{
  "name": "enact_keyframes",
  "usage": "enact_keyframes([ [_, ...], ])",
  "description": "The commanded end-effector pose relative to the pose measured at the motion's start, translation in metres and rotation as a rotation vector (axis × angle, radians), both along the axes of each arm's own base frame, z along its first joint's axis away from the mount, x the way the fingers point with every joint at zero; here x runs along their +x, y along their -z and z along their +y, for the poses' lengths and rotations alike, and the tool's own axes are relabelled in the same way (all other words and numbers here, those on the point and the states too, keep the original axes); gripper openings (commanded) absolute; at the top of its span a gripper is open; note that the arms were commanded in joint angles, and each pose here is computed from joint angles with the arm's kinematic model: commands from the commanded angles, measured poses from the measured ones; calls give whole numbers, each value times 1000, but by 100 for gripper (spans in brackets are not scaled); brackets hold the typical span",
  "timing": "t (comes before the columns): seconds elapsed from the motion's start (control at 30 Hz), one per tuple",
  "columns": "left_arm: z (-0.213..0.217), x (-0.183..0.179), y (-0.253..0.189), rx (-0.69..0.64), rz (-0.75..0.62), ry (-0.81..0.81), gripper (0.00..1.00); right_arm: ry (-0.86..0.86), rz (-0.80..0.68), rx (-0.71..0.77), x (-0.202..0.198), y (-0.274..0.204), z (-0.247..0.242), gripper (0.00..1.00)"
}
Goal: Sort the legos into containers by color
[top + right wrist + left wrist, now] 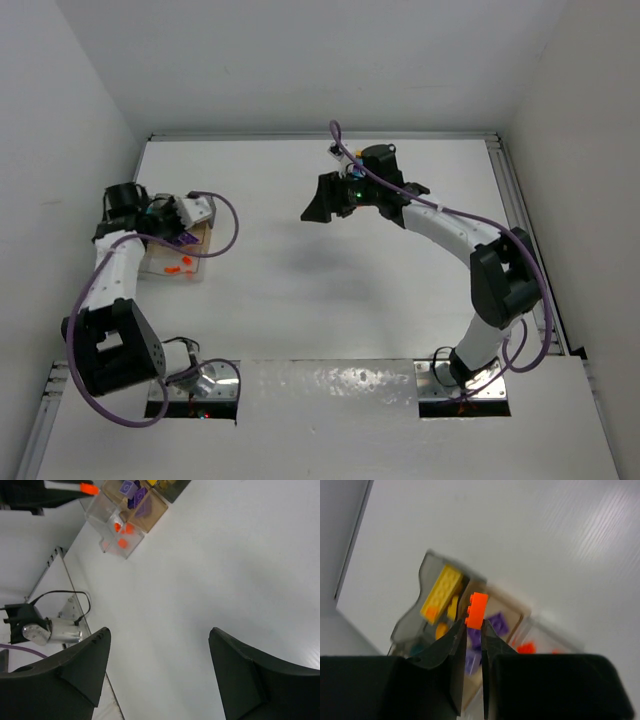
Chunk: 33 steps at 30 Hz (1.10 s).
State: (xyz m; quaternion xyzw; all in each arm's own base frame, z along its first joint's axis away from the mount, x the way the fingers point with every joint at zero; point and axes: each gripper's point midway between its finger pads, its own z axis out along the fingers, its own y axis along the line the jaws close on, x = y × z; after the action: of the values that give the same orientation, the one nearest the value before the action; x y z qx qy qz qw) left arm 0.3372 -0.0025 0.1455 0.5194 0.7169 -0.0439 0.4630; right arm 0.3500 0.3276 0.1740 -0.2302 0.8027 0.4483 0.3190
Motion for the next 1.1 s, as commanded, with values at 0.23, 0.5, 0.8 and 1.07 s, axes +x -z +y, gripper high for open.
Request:
enact_keyframes([
  [0.23, 79, -62, 46, 280, 165, -38, 0, -14, -82, -58, 6, -10, -9, 78],
  [0.5, 87, -49, 60, 248, 196, -4, 19, -33, -93, -72, 3, -9, -12, 78],
  [0.8, 88, -39, 48, 261, 148, 34, 63, -9, -96, -87, 3, -12, -20, 78],
  [1.07, 72, 25, -42, -171, -28, -244, 63, 379, -14, -482, 74, 40, -103, 34],
])
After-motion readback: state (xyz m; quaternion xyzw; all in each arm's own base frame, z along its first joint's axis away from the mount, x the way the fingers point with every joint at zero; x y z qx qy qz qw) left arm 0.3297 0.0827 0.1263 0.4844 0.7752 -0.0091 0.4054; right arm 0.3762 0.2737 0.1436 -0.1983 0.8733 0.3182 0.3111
